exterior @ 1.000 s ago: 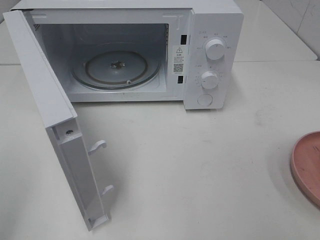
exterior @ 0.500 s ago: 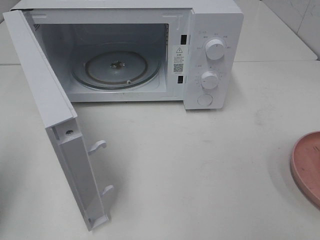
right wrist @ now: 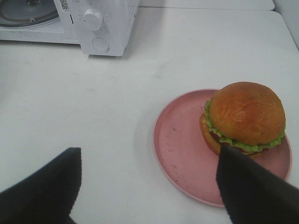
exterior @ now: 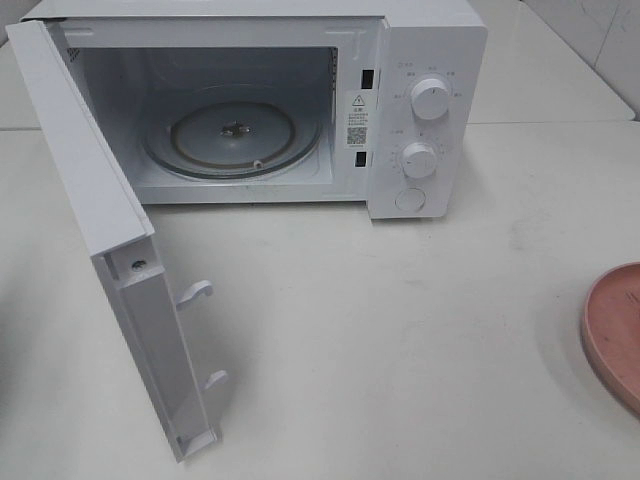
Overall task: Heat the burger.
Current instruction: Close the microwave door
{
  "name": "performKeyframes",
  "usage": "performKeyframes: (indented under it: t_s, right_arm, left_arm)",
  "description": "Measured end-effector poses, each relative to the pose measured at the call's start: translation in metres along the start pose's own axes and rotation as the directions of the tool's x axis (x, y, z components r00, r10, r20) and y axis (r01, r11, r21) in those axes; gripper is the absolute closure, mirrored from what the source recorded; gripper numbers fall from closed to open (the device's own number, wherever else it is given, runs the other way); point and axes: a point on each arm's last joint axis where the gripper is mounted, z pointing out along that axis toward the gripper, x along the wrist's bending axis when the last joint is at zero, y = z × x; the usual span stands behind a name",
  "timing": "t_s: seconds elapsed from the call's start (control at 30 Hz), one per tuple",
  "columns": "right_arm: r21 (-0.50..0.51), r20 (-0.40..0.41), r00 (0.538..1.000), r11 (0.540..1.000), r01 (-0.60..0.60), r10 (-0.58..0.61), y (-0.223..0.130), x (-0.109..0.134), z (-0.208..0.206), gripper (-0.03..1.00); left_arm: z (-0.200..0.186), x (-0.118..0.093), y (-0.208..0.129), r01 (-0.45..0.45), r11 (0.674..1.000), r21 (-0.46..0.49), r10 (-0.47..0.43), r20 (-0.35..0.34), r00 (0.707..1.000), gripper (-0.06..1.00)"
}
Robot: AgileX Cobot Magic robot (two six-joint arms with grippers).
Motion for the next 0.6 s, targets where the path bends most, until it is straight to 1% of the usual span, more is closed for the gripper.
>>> performKeyframes:
  t_s: [0.07, 0.1, 0.13, 0.17, 0.2, 0.23, 0.27, 0.3, 0.33, 0.37, 0.43, 0.47, 0.5, 0.53, 0.57, 0.6]
  right_arm:
    - [0.000, 0.000, 1.000, 1.000, 0.000, 0.000, 0.000, 0.000, 0.000, 0.20]
    - [0.000, 0.000, 1.000, 1.000, 0.000, 0.000, 0.000, 0.000, 0.000, 0.20]
    - [0.000, 0.000, 1.000, 1.000, 0.000, 0.000, 0.000, 0.000, 0.000, 0.20]
    - [0.000, 0.000, 1.000, 1.000, 0.000, 0.000, 0.000, 0.000, 0.000, 0.20]
    - [0.000, 0.000, 1.000, 1.000, 0.000, 0.000, 0.000, 0.000, 0.000, 0.20]
    - [0.000, 0.000, 1.000, 1.000, 0.000, 0.000, 0.000, 0.000, 0.000, 0.20]
    - [0.000, 0.000, 1.000, 1.000, 0.000, 0.000, 0.000, 0.000, 0.000, 0.20]
    - [0.000, 0.000, 1.000, 1.000, 0.000, 0.000, 0.000, 0.000, 0.000, 0.20]
    - [0.000, 0.000, 1.000, 1.000, 0.000, 0.000, 0.000, 0.000, 0.000, 0.20]
    - [0.000, 0.000, 1.000, 1.000, 0.000, 0.000, 0.000, 0.000, 0.000, 0.20]
    - [0.000, 0.000, 1.000, 1.000, 0.000, 0.000, 0.000, 0.000, 0.000, 0.20]
    - [0.000, 0.000, 1.000, 1.000, 0.000, 0.000, 0.000, 0.000, 0.000, 0.20]
    - [0.000, 0.000, 1.000, 1.000, 0.000, 0.000, 0.000, 0.000, 0.000, 0.20]
    - [0.000, 0.000, 1.000, 1.000, 0.000, 0.000, 0.000, 0.000, 0.000, 0.20]
    - [0.000, 0.000, 1.000, 1.000, 0.000, 0.000, 0.000, 0.000, 0.000, 0.20]
    - [0.000, 0.000, 1.000, 1.000, 0.000, 0.000, 0.000, 0.000, 0.000, 0.20]
  left_arm:
    - [0.008, -0.005, -0.004, -0.003, 1.000, -0.002, 0.004, 0.054, 0.999, 0.94]
    - [0.008, -0.005, -0.004, -0.003, 1.000, -0.002, 0.004, 0.054, 0.999, 0.94]
    - [0.013, -0.009, -0.008, -0.003, 1.000, 0.011, 0.002, 0.092, 0.996, 0.94]
    - [0.019, -0.013, -0.013, 0.017, 0.999, 0.027, -0.021, 0.132, 0.991, 0.94]
    - [0.019, -0.013, -0.013, 0.017, 0.999, 0.027, -0.021, 0.132, 0.991, 0.94]
    - [0.021, -0.016, -0.015, 0.026, 0.999, 0.033, -0.030, 0.155, 0.987, 0.94]
    - [0.025, -0.021, -0.018, 0.031, 0.999, 0.031, -0.037, 0.205, 0.978, 0.94]
    - [0.025, -0.021, -0.018, 0.031, 0.999, 0.031, -0.037, 0.205, 0.978, 0.94]
    - [0.026, -0.024, -0.018, 0.024, 1.000, 0.020, -0.028, 0.241, 0.970, 0.94]
    - [0.026, -0.024, -0.018, 0.024, 1.000, 0.020, -0.028, 0.241, 0.970, 0.94]
    - [0.031, -0.036, -0.020, 0.021, 0.999, -0.036, -0.007, 0.354, 0.935, 0.94]
    - [0.031, -0.036, -0.020, 0.021, 0.999, -0.036, -0.007, 0.354, 0.935, 0.94]
    - [0.032, -0.039, -0.020, 0.030, 0.999, -0.043, -0.012, 0.376, 0.927, 0.94]
    - [0.032, -0.039, -0.020, 0.030, 0.999, -0.043, -0.012, 0.376, 0.927, 0.94]
    - [0.034, -0.045, -0.022, 0.039, 0.998, -0.039, -0.020, 0.410, 0.912, 0.94]
    - [0.038, -0.054, -0.023, 0.026, 0.999, -0.032, -0.009, 0.449, 0.893, 0.94]
